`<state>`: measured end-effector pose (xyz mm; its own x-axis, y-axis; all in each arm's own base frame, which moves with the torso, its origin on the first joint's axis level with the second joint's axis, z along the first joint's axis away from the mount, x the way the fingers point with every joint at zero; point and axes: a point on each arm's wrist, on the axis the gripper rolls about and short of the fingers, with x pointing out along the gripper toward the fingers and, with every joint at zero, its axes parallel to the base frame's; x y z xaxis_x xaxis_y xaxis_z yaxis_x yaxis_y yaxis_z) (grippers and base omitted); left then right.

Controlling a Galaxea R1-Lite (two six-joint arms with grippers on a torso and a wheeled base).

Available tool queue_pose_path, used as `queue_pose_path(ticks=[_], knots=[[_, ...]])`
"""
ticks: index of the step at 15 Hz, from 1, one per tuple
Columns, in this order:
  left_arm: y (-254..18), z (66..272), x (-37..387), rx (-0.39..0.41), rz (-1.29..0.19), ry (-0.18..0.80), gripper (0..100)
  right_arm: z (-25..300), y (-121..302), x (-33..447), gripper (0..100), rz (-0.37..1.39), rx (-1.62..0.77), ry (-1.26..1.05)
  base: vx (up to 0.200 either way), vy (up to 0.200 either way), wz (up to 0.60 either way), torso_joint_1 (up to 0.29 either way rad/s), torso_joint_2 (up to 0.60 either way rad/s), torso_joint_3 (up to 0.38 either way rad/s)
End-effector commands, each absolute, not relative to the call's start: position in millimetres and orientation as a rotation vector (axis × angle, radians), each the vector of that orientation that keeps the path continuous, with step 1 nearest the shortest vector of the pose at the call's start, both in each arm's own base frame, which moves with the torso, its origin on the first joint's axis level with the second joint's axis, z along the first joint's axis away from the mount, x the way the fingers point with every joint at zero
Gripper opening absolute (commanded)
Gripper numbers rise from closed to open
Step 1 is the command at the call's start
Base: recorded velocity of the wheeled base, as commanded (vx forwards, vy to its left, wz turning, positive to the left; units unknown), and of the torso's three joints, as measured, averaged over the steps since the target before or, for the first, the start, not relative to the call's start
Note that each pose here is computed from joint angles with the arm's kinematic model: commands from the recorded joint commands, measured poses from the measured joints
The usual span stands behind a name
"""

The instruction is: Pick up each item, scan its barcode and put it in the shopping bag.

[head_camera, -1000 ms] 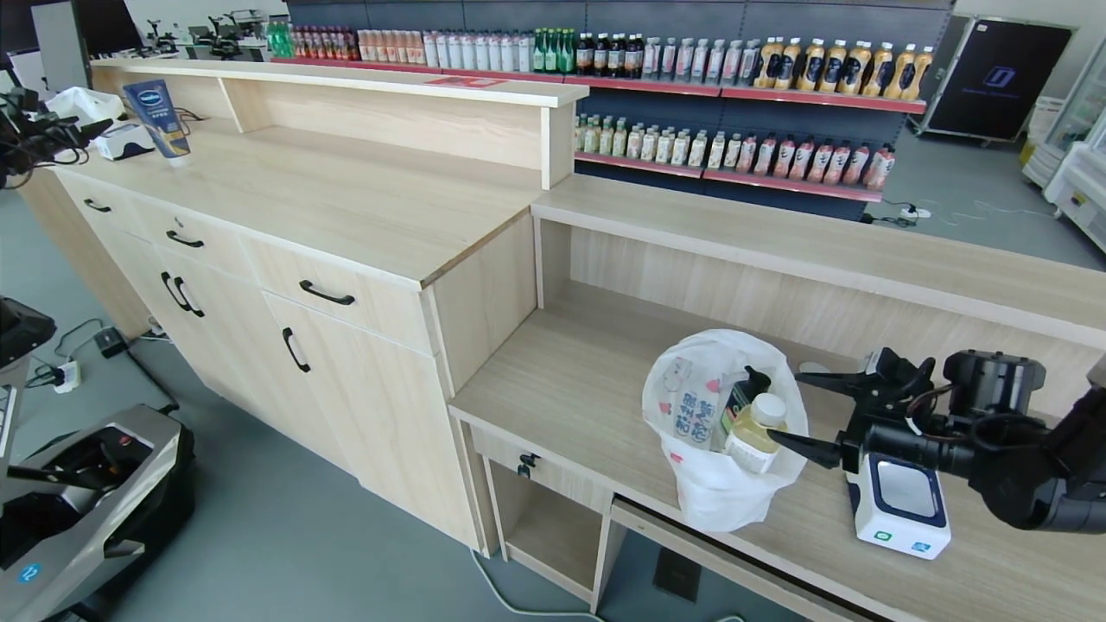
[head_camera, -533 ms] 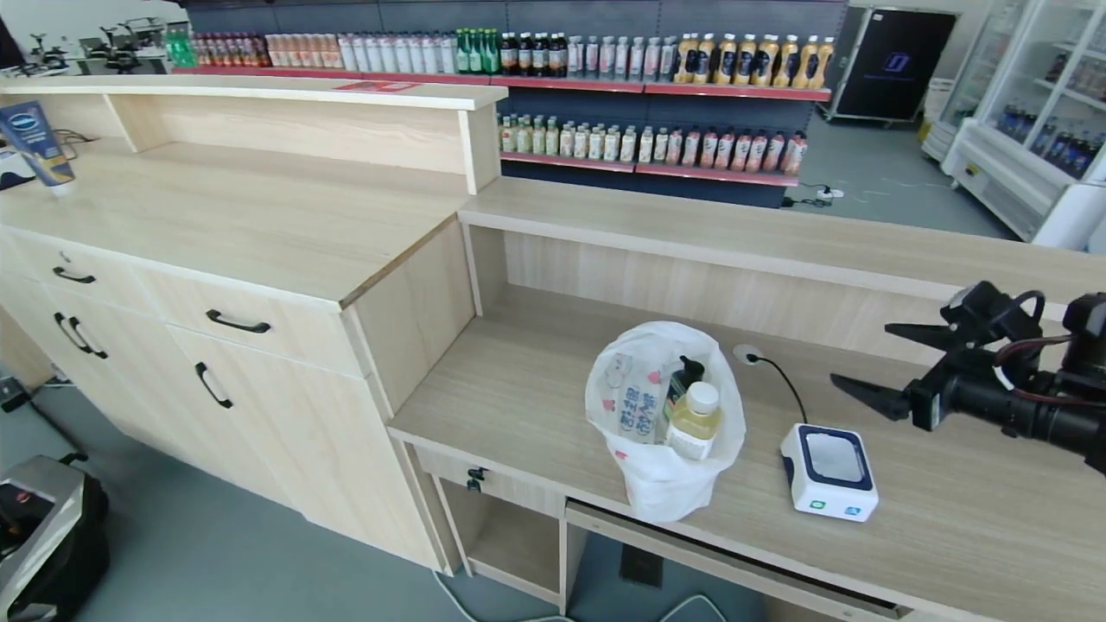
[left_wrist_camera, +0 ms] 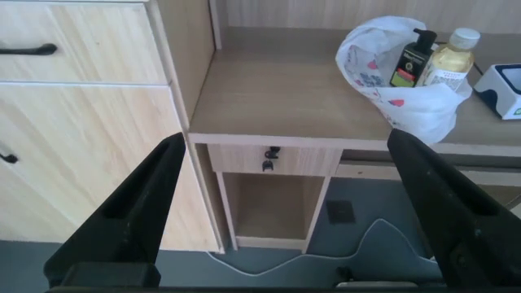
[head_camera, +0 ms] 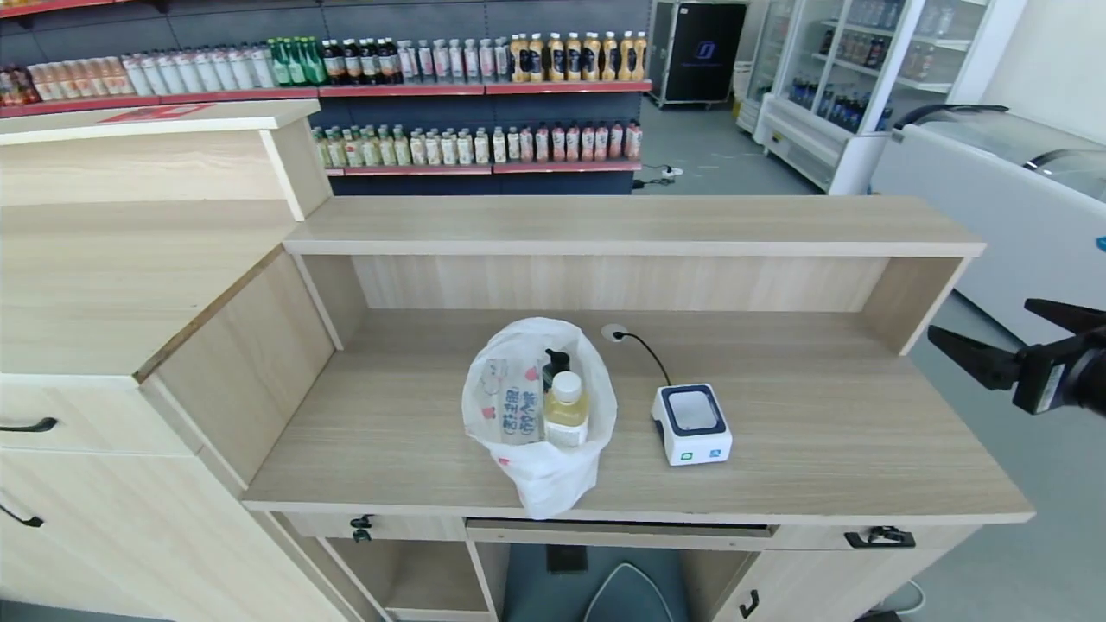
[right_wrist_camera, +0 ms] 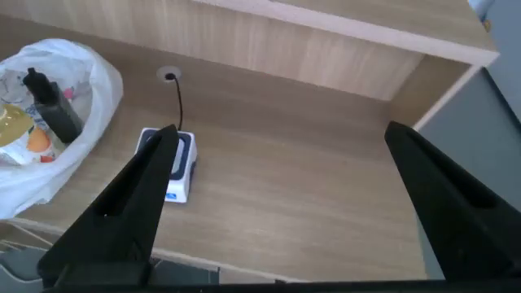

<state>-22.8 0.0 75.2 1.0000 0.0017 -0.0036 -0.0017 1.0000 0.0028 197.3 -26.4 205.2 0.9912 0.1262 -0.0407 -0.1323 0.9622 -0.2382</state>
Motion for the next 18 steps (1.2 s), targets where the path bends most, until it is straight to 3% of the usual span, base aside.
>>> queue_pose_path(ticks=[1,5,10,13,18], knots=[[0.0,75.2,-22.8,0.003,0.002,0.003,100,197.5,-15.9,147.9,100,0.122,-0.138,0.001,0.000,0.000,0.00,0.000,0.00,0.000],[0.0,75.2,-22.8,0.003,0.002,0.003,100,139.4,0.7,69.4,100,0.136,-0.044,0.027,0.000,0.000,0.00,0.000,0.00,0.000],[0.0,75.2,-22.8,0.003,0.002,0.003,100,104.9,3.3,6.2,100,0.121,-0.029,0.051,0.000,0.000,0.00,0.000,0.00,0.000],[0.0,75.2,-22.8,0.003,0.002,0.003,100,85.3,2.7,-14.1,100,0.086,0.004,0.031,0.000,0.000,0.00,0.000,0.00,0.000],[0.0,75.2,-22.8,0.003,0.002,0.003,100,82.2,1.7,-23.1,100,0.084,0.043,-0.064,0.000,0.000,0.00,0.000,0.00,0.000]])
